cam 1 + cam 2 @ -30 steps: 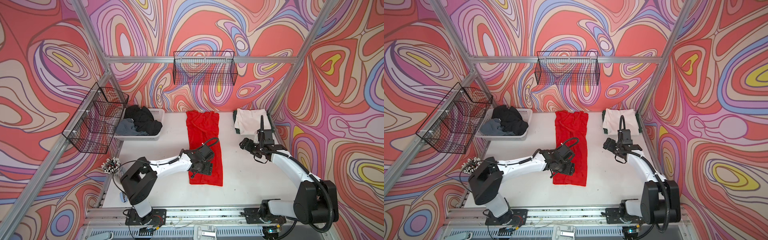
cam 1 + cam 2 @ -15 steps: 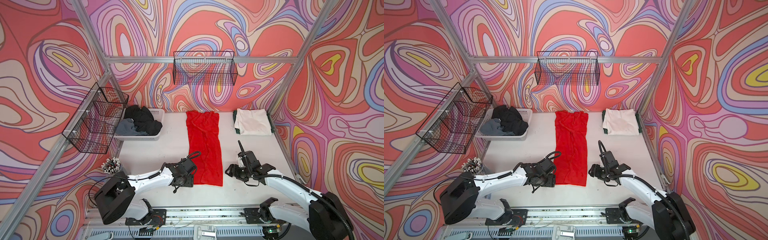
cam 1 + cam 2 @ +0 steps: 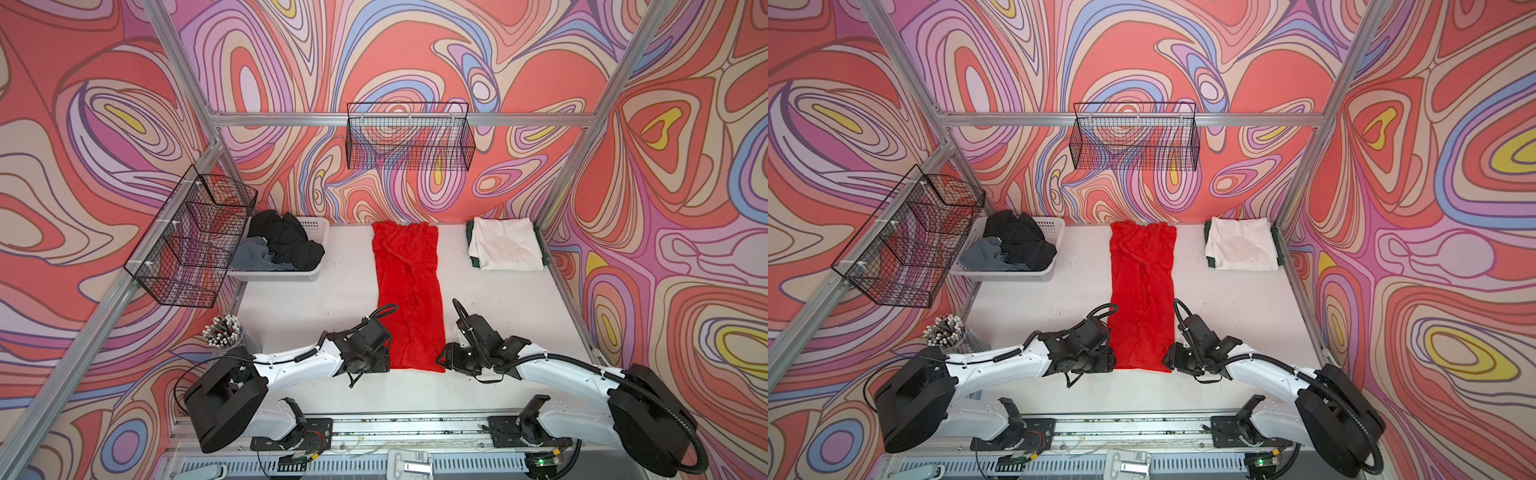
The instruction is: Fold and stack the t-shirts
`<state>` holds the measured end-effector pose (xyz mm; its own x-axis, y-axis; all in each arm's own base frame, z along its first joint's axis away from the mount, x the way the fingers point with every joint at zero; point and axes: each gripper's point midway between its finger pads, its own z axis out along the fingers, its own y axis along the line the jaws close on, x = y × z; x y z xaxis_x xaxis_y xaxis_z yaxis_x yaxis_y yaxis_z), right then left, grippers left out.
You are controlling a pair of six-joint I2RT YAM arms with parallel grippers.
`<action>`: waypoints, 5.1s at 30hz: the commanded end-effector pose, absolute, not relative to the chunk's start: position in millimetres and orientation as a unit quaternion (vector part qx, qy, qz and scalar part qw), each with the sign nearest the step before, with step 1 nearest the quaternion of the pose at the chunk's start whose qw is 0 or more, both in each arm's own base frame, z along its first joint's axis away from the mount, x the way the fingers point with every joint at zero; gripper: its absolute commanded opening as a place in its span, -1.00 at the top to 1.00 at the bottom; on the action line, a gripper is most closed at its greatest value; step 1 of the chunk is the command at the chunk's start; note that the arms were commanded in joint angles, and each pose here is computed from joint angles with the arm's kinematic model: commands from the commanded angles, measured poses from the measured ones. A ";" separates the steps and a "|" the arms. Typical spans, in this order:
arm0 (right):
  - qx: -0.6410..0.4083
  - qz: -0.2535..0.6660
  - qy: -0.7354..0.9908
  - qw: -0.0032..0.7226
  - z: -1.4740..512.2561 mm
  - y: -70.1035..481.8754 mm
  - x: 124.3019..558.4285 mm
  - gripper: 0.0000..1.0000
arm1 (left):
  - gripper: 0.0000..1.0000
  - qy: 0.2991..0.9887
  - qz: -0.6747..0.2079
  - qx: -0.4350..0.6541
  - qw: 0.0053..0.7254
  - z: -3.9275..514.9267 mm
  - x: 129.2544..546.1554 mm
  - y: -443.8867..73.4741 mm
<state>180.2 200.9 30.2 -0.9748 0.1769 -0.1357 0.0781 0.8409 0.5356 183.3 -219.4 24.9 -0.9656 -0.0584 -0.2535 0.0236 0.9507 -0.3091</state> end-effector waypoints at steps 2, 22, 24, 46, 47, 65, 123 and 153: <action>0.087 0.257 0.958 0.090 21.1 195.5 179.0 -0.05 | -0.27 0.983 -0.148 -0.017 0.102 6.4 173.9 -215.9; 0.078 0.250 0.958 0.119 17.0 190.5 184.4 0.89 | 0.90 0.989 -0.131 -0.016 0.066 -16.8 163.2 -221.6; 0.073 0.245 0.959 0.123 19.2 188.6 184.9 1.00 | 0.90 0.989 -0.128 -0.013 0.075 -15.3 165.0 -221.8; 0.092 0.249 0.951 0.158 92.3 182.3 192.0 1.00 | 1.00 0.973 -0.091 0.012 0.209 90.6 165.4 -214.3; 0.087 0.258 0.949 0.159 98.4 190.5 198.6 1.00 | 1.00 0.972 -0.103 -0.002 0.210 95.3 172.1 -211.7; 0.092 0.264 0.933 0.228 172.3 209.6 390.8 1.00 | 1.00 0.961 -0.147 -0.038 0.231 159.3 350.1 -202.7; 0.156 0.257 0.944 0.137 63.5 177.3 396.0 -0.38 | -0.72 0.952 -0.145 -0.101 0.250 120.6 433.9 -169.4; 0.175 0.287 0.932 0.138 37.7 207.6 365.2 0.80 | 0.96 0.954 -0.239 -0.131 0.129 28.7 363.4 -206.4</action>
<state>361.3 209.5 29.6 -0.9094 0.3993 -0.1164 0.2612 0.7661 0.5873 354.0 -204.7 28.0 -0.9305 -0.3241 -0.1707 -0.2002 0.8402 -0.5040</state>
